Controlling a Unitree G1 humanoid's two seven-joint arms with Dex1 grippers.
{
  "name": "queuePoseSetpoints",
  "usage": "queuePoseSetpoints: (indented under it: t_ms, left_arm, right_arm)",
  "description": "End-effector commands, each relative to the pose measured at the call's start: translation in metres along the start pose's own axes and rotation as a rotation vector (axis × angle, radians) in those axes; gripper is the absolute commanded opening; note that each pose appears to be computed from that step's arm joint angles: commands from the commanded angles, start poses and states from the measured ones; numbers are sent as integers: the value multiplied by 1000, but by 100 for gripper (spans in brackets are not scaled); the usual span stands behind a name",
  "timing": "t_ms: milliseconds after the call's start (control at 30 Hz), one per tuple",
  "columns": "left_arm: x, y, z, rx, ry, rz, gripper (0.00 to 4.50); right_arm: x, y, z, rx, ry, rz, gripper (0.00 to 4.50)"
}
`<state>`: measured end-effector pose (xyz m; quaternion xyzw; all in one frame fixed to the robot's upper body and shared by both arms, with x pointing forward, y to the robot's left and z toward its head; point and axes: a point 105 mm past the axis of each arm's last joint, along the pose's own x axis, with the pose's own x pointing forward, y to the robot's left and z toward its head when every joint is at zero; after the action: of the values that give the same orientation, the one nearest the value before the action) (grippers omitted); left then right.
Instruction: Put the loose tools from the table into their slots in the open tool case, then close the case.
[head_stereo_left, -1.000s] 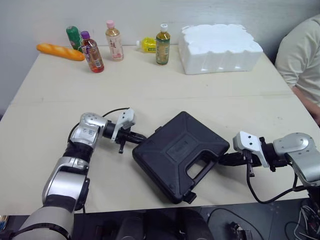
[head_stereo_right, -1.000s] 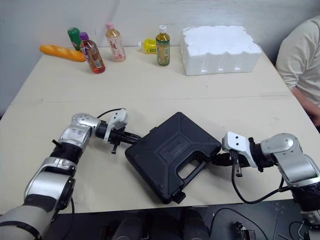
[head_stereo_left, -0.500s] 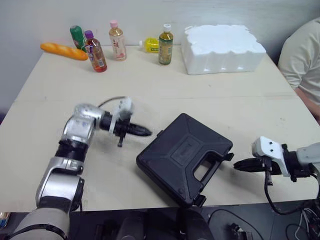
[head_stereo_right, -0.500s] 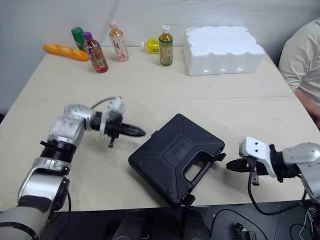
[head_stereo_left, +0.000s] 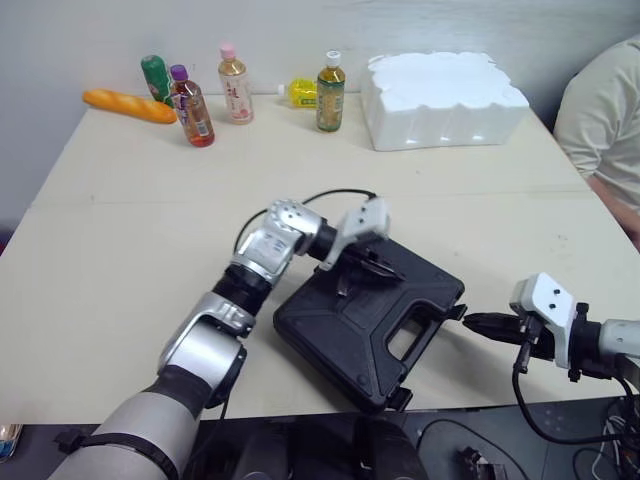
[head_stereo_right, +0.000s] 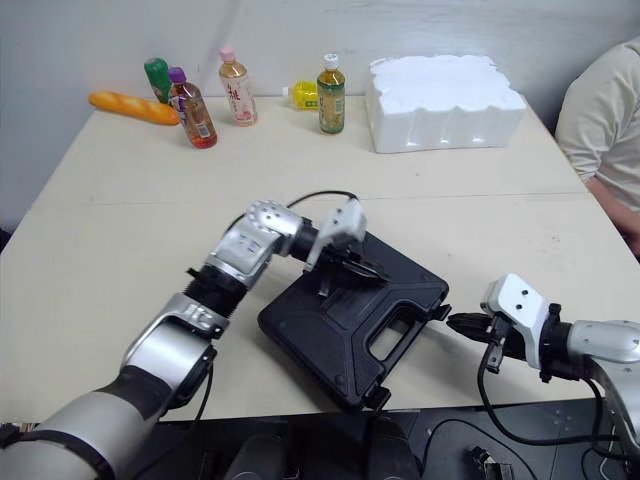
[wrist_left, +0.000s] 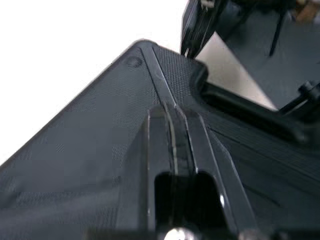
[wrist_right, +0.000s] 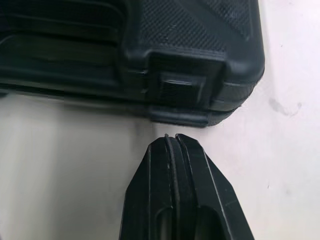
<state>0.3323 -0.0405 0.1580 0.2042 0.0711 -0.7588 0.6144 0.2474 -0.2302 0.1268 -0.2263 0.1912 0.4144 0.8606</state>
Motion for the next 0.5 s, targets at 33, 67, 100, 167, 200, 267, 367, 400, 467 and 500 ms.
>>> queuePoseSetpoints:
  t_ms: [33, 67, 100, 167, 200, 267, 367, 400, 467, 500]
  left_arm:
    - [9, 6, 1, 31, 36, 14, 4]
    - [11, 6, -1, 33, 43, 16, 4]
    - [13, 7, -4, 40, 65, 22, 4]
    - [18, 6, -20, 100, 160, 27, 4]
    - [19, 6, -24, 119, 184, 26, 4]
    - [20, -3, -39, 153, 244, -26, 4]
    - [21, -9, -52, 206, 301, -51, 4]
    - [21, -9, -53, 210, 302, -54, 4]
    - [22, -12, -54, 210, 298, -64, 4]
    - [23, -12, -54, 211, 297, -66, 4]
  right_arm:
    - [2, -4, 7, -29, -7, -22, 0]
    - [2, -4, 8, -30, -9, -24, 0]
    - [2, -4, 9, -29, -13, -23, 0]
    - [2, -3, 14, -21, -33, -15, 0]
    - [2, -2, 15, -19, -38, -13, 0]
    - [2, -2, 23, -14, -67, -9, 0]
    - [3, -1, 32, 2, -105, 0, 0]
    - [4, 1, 35, 6, -112, 10, 0]
    - [6, 3, 38, 0, -116, 23, 0]
    - [7, 3, 38, -2, -116, 24, 0]
